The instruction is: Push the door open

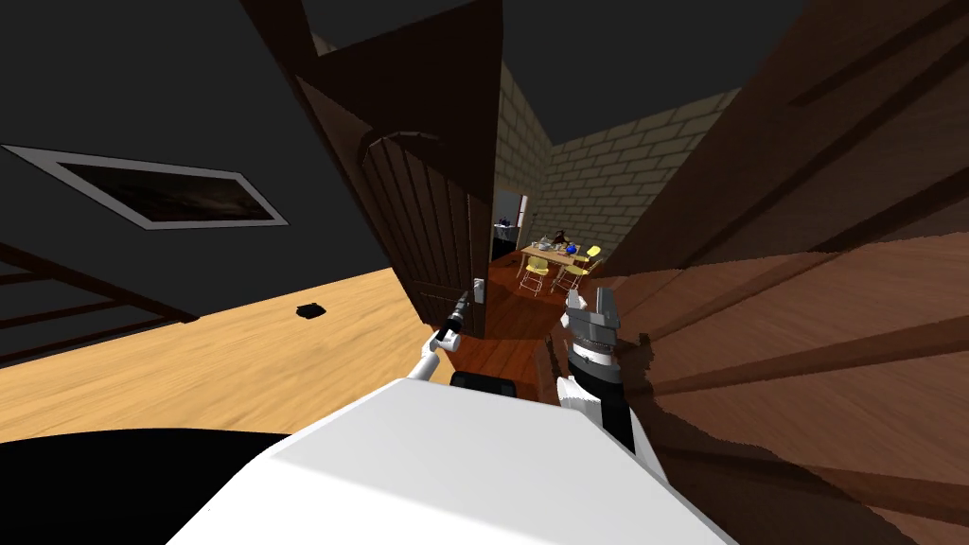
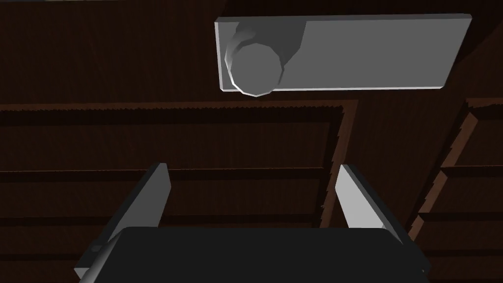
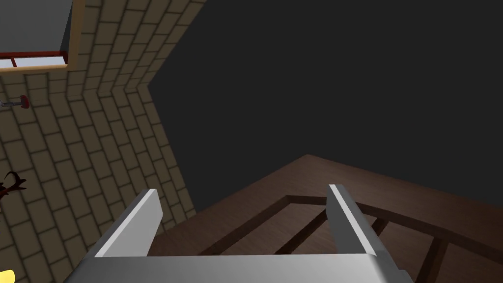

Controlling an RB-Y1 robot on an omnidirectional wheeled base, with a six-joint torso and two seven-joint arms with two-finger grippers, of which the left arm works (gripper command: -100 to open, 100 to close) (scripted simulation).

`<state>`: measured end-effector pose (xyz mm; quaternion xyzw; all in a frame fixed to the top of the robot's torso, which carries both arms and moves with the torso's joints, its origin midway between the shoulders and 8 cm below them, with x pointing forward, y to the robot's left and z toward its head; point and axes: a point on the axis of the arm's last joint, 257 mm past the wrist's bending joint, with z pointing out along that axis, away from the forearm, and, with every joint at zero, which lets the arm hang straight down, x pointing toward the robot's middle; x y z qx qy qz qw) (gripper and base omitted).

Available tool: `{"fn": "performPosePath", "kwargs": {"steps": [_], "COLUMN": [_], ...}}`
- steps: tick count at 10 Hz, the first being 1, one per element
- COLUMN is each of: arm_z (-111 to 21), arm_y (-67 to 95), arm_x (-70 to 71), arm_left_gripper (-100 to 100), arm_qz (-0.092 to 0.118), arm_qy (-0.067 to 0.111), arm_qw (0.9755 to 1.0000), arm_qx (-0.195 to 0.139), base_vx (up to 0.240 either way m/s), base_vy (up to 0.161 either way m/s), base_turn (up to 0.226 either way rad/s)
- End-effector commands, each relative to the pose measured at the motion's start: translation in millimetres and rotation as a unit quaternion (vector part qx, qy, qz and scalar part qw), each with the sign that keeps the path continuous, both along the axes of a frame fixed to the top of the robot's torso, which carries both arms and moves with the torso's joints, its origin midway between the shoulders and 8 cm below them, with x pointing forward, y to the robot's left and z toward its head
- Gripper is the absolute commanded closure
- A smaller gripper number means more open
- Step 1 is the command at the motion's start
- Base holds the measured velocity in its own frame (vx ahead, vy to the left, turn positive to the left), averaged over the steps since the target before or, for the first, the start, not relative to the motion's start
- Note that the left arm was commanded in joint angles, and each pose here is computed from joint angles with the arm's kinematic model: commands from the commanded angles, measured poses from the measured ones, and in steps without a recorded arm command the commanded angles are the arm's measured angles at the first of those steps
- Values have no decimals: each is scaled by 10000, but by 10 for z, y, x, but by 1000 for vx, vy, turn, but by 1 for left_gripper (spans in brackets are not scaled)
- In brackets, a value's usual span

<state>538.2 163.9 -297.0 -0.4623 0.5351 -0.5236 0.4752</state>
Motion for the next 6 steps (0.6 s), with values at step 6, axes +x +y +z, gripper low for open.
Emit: {"fn": "performPosePath", "kwargs": {"steps": [6], "arm_z": [-6], "arm_y": [-13], "arm_x": [3], "arm_left_gripper": [-100], "arm_qz": [-2], "arm_qy": [-32], "arm_qw": [10000], "arm_qx": [65], "base_vx": [42], "base_vy": [-19], "base_turn": [-13]}}
